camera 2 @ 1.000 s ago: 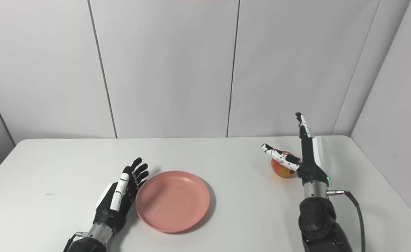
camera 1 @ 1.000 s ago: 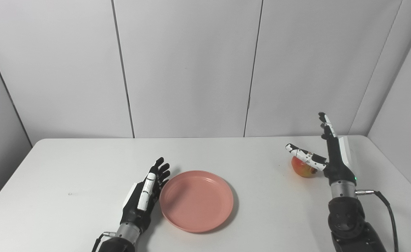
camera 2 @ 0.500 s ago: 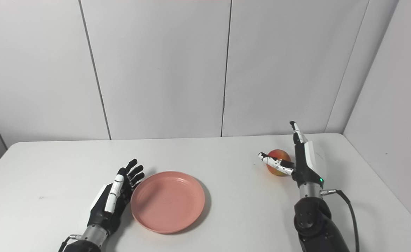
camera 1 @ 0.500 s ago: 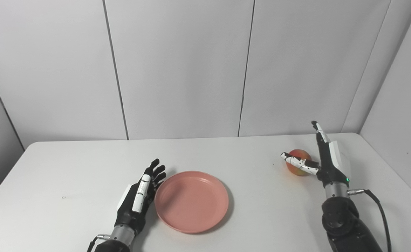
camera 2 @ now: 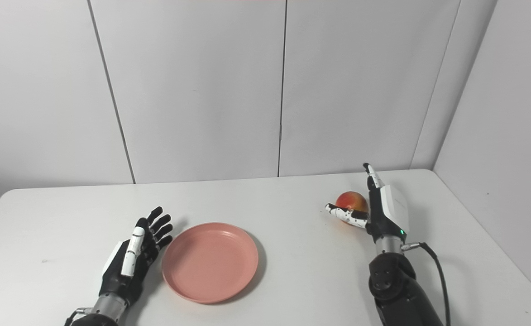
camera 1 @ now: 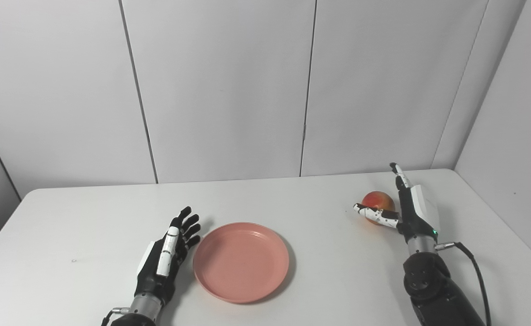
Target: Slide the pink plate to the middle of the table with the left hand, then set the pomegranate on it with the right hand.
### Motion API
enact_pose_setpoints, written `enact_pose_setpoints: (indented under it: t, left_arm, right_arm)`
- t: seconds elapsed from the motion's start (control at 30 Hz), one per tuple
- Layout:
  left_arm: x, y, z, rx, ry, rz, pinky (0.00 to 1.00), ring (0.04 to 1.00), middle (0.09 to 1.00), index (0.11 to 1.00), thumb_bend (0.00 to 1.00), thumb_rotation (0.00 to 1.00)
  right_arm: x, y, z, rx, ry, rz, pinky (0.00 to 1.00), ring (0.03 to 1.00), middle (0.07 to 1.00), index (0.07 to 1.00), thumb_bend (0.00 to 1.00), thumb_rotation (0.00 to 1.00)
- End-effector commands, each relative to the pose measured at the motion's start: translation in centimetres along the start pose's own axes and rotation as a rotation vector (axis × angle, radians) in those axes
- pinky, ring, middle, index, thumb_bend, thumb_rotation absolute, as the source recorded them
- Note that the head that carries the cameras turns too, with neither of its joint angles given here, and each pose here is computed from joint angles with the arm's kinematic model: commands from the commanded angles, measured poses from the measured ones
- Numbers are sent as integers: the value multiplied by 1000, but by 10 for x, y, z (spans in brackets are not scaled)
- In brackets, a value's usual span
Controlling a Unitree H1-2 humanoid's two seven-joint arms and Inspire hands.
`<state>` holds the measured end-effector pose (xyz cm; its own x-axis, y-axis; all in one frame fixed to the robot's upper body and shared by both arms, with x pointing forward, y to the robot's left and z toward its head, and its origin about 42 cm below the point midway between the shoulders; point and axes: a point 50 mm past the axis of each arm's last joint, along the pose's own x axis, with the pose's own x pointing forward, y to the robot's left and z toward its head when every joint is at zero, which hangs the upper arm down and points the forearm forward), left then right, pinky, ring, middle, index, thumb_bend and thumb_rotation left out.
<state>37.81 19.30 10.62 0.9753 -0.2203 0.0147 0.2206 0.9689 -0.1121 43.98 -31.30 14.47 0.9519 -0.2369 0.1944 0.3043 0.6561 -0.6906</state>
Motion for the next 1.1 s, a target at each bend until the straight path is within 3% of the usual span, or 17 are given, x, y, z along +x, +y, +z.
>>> enact_pose_setpoints:
  t: [0.0,0.37,0.67,0.83,0.93,0.97,1.0,1.07]
  left_arm:
    - [-2,5,-4,2,12,3,903,923,925,919,539,997]
    - [-2,5,-3,13,18,-2,907,929,930,922,531,1000]
    - [-2,4,-2,0,15,2,912,931,932,923,526,1000]
    - [-1,3,-2,1,14,-2,915,932,932,925,521,1000]
    - [-2,3,-1,2,12,-1,913,932,931,925,520,1000]
    - [-2,3,-1,4,11,-2,913,932,931,925,521,1000]
    - [-2,3,-1,5,11,-2,914,932,932,927,524,1000]
    - [-2,3,0,1,12,0,912,932,933,927,528,1000]
  right_arm:
    - [22,-17,20,-12,-41,-41,792,882,912,922,869,342]
    - [21,-10,13,-29,-25,-19,728,822,868,875,853,199]
    - [18,-6,10,-3,-23,-36,601,715,786,802,790,30]
    - [17,-6,8,52,-21,-64,536,644,723,747,731,0]
    - [16,-6,10,64,-26,-88,497,577,664,703,676,0]
    - [15,-6,10,59,-30,-100,473,553,580,692,617,0]
    - [15,-6,10,52,-34,-109,442,524,506,602,559,0]
    - [15,-7,11,39,-50,-127,428,522,472,539,529,0]
